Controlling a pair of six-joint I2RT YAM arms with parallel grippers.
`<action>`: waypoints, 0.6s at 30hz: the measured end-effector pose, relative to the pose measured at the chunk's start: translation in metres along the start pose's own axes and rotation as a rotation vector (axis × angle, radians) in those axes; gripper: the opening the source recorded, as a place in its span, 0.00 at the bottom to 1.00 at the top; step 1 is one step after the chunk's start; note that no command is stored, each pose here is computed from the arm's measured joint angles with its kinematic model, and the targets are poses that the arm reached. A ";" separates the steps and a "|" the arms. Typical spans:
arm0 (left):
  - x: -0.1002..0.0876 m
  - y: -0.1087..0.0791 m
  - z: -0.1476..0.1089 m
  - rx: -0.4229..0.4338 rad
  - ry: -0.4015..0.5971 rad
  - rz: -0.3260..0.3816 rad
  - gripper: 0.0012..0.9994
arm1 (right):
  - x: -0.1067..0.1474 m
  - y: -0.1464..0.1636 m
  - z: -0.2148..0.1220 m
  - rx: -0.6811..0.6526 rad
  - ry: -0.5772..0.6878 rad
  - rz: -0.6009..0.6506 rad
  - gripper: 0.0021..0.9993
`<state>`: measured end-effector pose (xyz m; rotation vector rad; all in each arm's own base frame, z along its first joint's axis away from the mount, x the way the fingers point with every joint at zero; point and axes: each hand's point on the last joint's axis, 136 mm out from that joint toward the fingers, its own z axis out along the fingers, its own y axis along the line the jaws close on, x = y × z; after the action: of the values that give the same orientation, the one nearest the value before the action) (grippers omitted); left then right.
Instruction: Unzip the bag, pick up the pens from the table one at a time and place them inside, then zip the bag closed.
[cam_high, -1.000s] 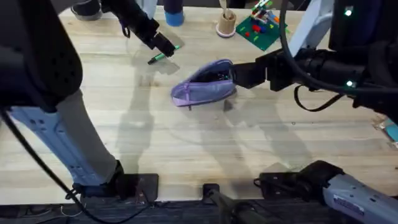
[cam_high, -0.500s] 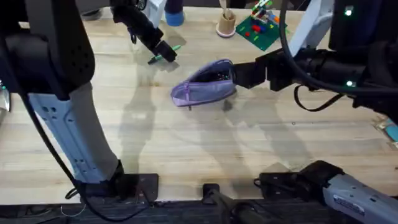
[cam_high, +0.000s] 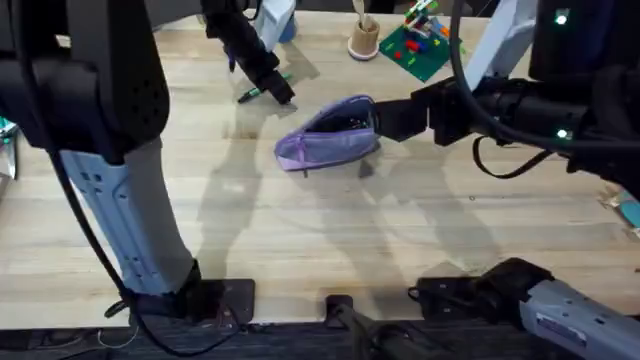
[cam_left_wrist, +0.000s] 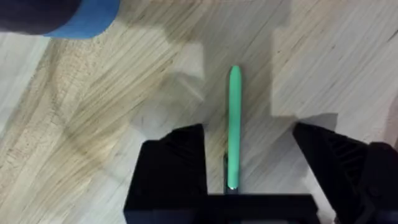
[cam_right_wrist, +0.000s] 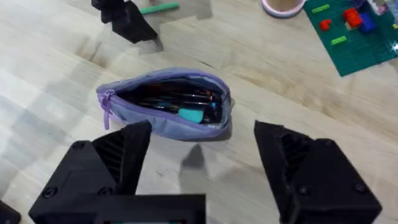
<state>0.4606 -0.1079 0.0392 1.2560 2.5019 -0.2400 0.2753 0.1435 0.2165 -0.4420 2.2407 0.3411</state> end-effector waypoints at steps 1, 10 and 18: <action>0.001 0.000 0.001 0.003 0.002 -0.002 0.88 | 0.000 0.000 0.000 0.000 -0.002 0.000 1.00; 0.001 0.000 0.001 0.018 0.012 -0.011 0.63 | -0.006 0.000 0.000 -0.002 -0.024 -0.001 1.00; 0.001 -0.008 0.001 0.054 0.010 -0.022 0.11 | -0.006 0.000 0.000 -0.002 -0.024 -0.001 1.00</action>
<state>0.4541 -0.1118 0.0376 1.2539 2.5348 -0.3099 0.2787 0.1451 0.2211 -0.4380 2.2168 0.3462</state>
